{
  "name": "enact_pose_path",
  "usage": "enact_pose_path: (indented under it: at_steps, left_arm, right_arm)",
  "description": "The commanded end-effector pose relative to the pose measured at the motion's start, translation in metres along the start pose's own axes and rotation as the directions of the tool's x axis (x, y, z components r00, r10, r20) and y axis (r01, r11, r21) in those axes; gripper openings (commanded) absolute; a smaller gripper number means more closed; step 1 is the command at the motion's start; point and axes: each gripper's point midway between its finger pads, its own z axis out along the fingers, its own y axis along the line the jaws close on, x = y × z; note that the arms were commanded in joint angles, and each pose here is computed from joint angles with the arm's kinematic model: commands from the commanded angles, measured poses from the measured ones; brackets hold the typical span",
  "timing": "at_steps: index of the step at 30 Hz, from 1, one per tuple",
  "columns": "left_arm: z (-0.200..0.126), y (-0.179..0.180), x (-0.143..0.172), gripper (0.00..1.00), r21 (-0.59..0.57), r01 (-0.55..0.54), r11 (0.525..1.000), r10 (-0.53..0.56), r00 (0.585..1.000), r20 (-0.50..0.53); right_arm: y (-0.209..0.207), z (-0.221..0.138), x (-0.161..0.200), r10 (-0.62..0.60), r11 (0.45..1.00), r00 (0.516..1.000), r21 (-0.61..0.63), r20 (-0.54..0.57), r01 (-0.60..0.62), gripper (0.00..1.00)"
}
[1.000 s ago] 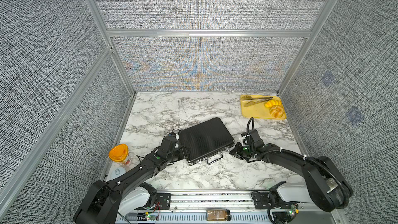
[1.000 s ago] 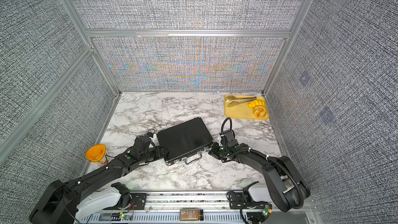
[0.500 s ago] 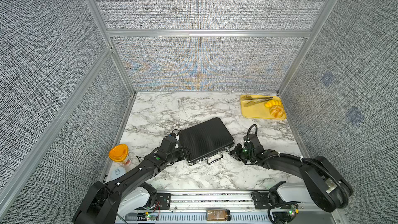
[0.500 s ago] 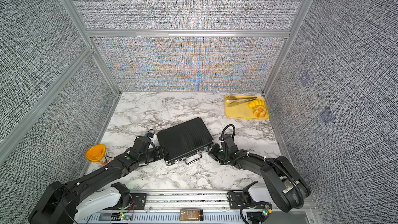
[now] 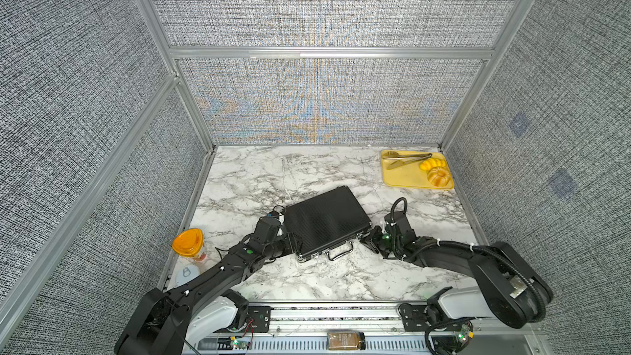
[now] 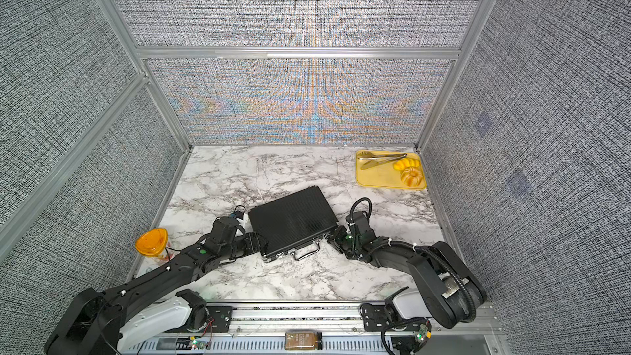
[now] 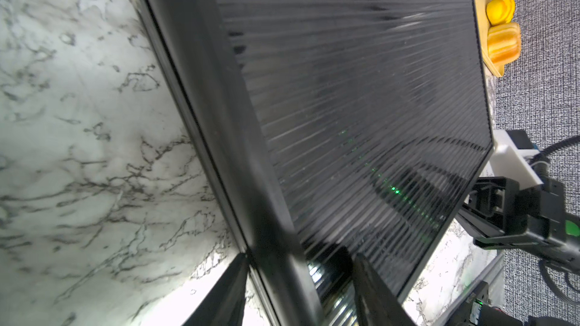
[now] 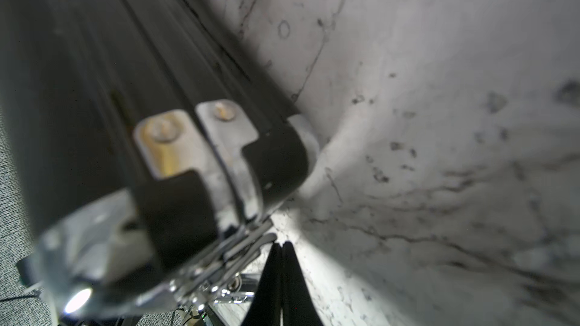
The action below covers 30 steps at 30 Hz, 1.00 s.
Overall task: Close the poker set cases
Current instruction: Fasten the fastener on the poker set case.
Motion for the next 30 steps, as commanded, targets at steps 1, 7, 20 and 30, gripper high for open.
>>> enact_pose_path:
  at_steps: [1, 7, 20, 30]
  left_arm:
    - [-0.002, 0.026, 0.027, 0.54, -0.102, 0.004, 0.995, -0.015, 0.995, -0.101]
    - [-0.002, 0.024, 0.025, 0.54, -0.098, 0.001, 0.995, -0.011, 0.995, -0.097]
    - [-0.008, 0.028, 0.029, 0.54, -0.115, -0.015, 0.993, 0.003, 0.994, -0.108]
    - [-0.01, 0.021, 0.026, 0.54, -0.103, -0.027, 0.994, 0.015, 0.993, -0.118]
  right_arm:
    - [0.023, -0.001, -0.014, -0.01, 0.996, 0.998, -0.086, 0.066, 0.015, 0.07]
    - [0.018, -0.006, -0.011, -0.011, 0.998, 0.998, -0.061, 0.061, 0.015, 0.07]
    - [-0.011, -0.038, 0.059, -0.185, 0.971, 0.975, 0.131, -0.121, 0.2, 0.26]
    - [0.084, -0.041, 0.102, -0.539, 0.841, 0.838, 0.003, -0.084, 0.541, 0.3]
